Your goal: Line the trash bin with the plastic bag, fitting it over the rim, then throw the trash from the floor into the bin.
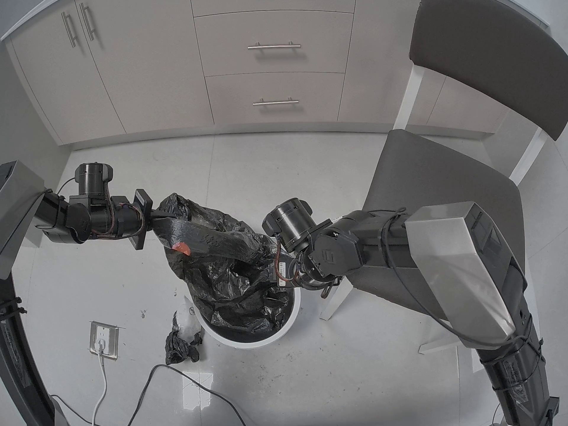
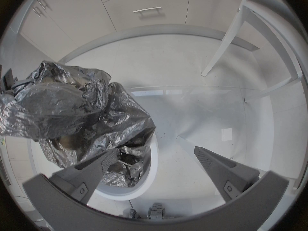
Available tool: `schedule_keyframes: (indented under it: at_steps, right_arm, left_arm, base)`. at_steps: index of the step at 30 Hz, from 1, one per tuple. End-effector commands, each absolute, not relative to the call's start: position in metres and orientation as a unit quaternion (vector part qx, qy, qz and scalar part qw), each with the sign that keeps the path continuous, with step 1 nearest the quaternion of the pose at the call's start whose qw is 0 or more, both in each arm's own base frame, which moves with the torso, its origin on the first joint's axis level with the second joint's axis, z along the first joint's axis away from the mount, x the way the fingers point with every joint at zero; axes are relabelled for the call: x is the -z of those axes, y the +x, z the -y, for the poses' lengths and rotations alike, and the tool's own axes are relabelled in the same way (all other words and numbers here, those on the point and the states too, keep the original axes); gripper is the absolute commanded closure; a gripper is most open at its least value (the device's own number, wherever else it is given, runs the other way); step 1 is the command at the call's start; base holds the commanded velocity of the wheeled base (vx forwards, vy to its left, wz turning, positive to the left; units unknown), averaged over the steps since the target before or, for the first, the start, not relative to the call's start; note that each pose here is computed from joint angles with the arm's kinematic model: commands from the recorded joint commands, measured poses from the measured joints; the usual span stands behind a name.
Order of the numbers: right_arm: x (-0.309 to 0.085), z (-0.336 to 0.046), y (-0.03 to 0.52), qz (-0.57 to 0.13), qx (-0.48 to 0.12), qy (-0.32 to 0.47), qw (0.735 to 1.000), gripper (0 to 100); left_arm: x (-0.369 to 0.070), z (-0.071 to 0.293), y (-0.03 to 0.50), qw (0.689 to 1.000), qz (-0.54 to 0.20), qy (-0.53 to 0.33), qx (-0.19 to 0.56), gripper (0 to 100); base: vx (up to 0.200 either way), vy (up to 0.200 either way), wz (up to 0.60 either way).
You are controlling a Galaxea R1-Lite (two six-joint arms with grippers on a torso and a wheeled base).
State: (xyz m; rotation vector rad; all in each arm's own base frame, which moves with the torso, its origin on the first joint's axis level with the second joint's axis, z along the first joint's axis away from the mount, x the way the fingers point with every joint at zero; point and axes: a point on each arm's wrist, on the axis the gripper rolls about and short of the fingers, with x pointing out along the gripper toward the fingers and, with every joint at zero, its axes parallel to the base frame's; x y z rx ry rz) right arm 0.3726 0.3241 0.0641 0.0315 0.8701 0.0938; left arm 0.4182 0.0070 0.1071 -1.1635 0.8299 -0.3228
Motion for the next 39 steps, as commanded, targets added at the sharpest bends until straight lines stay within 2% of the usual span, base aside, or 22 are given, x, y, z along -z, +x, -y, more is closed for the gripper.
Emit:
schedule_keyframes:
  at_steps: [1,7,12,18,25,30,37,39]
  right_arm:
    - [-0.082,-0.332,0.359,-0.419,-0.07,0.011,0.905,0]
    - [-0.089,-0.362,0.322,-0.42,-0.129,-0.057,0.896,0]
    - [-0.088,-0.372,0.313,-0.407,-0.159,-0.098,0.894,0]
    - [-0.084,-0.357,0.331,-0.396,-0.115,-0.113,0.904,0]
    - [-0.077,-0.357,0.332,-0.4,-0.118,-0.13,0.9,0]
    - [-0.056,-0.358,0.334,-0.417,-0.113,-0.15,0.889,0]
    - [-0.056,-0.357,0.335,-0.417,-0.113,-0.158,0.888,0]
    - [-0.055,-0.353,0.333,-0.43,-0.112,-0.174,0.879,0]
  left_arm:
    - [-0.107,-0.007,0.418,0.743,-0.379,-0.531,0.147,100]
    - [-0.106,-0.007,0.418,0.743,-0.379,-0.531,0.147,100]
    - [-0.107,-0.008,0.418,0.744,-0.378,-0.532,0.147,100]
    - [-0.106,-0.008,0.418,0.743,-0.379,-0.532,0.147,100]
    - [-0.107,-0.006,0.415,0.744,-0.381,-0.529,0.149,100]
    - [-0.113,0.011,0.394,0.752,-0.37,-0.512,0.188,100]
    - [-0.1,0.027,0.365,0.766,-0.338,-0.493,0.237,100]
    - [-0.089,0.032,0.355,0.771,-0.333,-0.482,0.25,100]
  base:
    - [0.0,0.0,0.0]
    - [0.0,0.0,0.0]
    - [0.0,0.0,0.0]
    - [0.0,0.0,0.0]
    - [0.0,0.0,0.0]
    - [0.0,0.0,0.0]
    - [0.0,0.0,0.0]
    - [0.0,0.0,0.0]
